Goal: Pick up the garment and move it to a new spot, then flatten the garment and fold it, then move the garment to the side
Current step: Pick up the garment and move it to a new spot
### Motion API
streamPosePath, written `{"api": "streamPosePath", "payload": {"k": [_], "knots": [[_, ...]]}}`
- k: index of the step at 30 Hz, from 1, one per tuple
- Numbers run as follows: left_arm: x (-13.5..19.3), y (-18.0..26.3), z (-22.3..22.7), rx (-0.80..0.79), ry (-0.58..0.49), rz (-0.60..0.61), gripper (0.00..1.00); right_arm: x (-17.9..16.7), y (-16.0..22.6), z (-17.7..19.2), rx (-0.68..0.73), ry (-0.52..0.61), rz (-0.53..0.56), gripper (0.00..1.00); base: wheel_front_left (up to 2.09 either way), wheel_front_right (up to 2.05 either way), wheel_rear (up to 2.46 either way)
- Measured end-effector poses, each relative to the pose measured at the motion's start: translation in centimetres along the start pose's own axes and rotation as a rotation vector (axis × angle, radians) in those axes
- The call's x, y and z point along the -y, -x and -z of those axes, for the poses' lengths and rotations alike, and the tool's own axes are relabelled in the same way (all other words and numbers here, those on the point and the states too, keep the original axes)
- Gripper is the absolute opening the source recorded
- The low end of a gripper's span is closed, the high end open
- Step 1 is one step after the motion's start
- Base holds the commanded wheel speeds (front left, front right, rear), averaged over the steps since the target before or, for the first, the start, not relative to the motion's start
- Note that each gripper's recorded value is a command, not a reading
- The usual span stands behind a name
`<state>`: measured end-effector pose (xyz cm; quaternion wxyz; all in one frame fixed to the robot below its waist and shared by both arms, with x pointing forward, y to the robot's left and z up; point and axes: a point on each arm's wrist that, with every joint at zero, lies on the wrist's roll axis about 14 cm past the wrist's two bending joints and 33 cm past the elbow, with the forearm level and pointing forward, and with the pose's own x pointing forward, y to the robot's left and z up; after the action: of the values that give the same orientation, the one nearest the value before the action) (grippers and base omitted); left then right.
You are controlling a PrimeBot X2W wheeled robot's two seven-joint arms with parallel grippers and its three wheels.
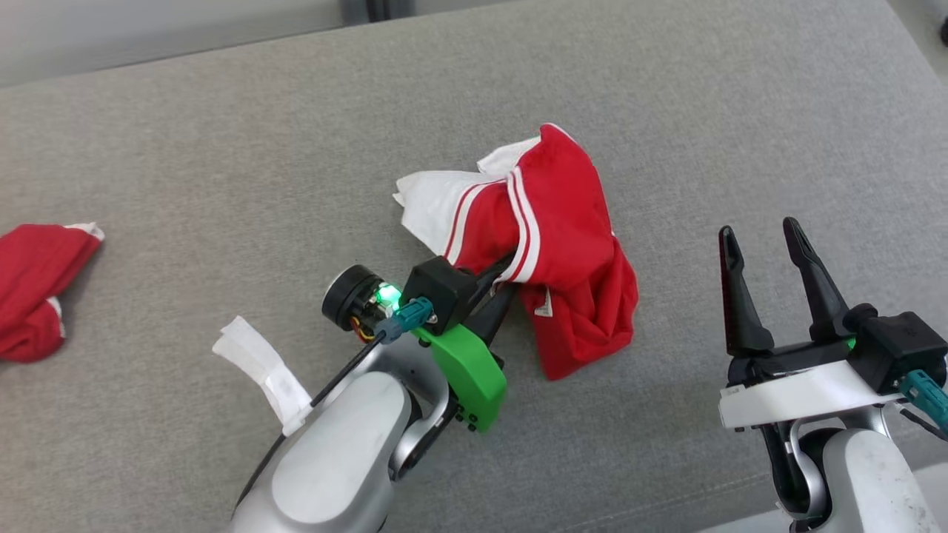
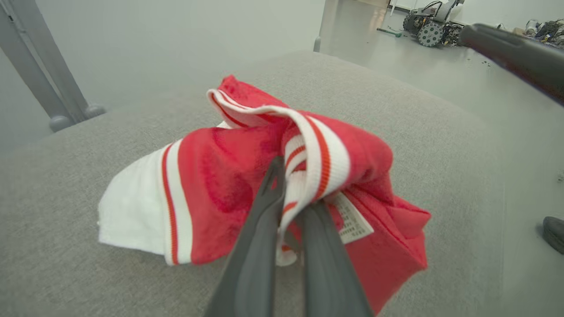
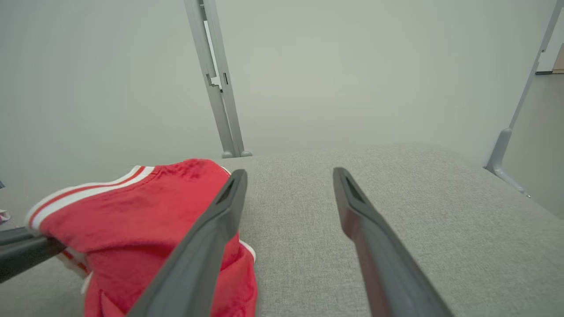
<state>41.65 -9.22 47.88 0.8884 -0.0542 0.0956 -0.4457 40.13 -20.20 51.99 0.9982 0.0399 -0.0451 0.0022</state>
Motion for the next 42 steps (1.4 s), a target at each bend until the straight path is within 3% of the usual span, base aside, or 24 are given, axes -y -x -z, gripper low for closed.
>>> {"api": "streamPosePath", "payload": {"k": [1,2,3,4,9,16,27,34,42], "knots": [[0.0,-0.2,0.9,-0.016,0.013,0.006,0.00,0.4,0.0,0.4,-0.008,-0.001,0.011,1.00,0.00,0.00,0.00],[-0.2,-0.5,1.7,-0.028,0.029,0.007,0.18,0.7,0.0,0.8,-0.020,0.002,0.020,1.00,0.00,0.00,0.00],[-0.5,-0.7,2.4,-0.033,0.047,0.005,0.81,1.0,0.0,1.2,-0.031,0.005,0.028,1.00,0.00,0.00,0.00],[-0.8,-0.7,3.0,-0.039,0.060,0.000,1.00,1.2,0.0,1.6,-0.042,0.007,0.034,1.00,0.00,0.00,0.00],[-2.2,0.5,4.1,-0.006,0.097,-0.067,1.00,0.8,-0.2,2.7,-0.071,0.012,0.021,1.00,0.00,0.00,0.00],[-6.6,5.3,2.8,0.095,0.126,-0.296,1.00,-0.7,-0.3,2.7,-0.091,0.013,-0.023,1.00,0.00,0.00,0.00],[-13.5,18.3,-2.2,0.268,0.044,-0.723,1.00,-5.2,-0.1,0.3,-0.048,-0.010,-0.149,1.00,0.00,0.00,0.00],[-13.1,23.9,-3.9,0.324,-0.016,-0.830,1.00,-6.4,1.4,-1.4,-0.020,-0.011,-0.185,1.00,0.00,0.00,0.00],[-11.1,25.5,-3.5,0.314,-0.016,-0.839,1.00,-5.6,3.5,-2.0,-0.022,-0.003,-0.163,1.00,0.00,0.00,0.00]]}}
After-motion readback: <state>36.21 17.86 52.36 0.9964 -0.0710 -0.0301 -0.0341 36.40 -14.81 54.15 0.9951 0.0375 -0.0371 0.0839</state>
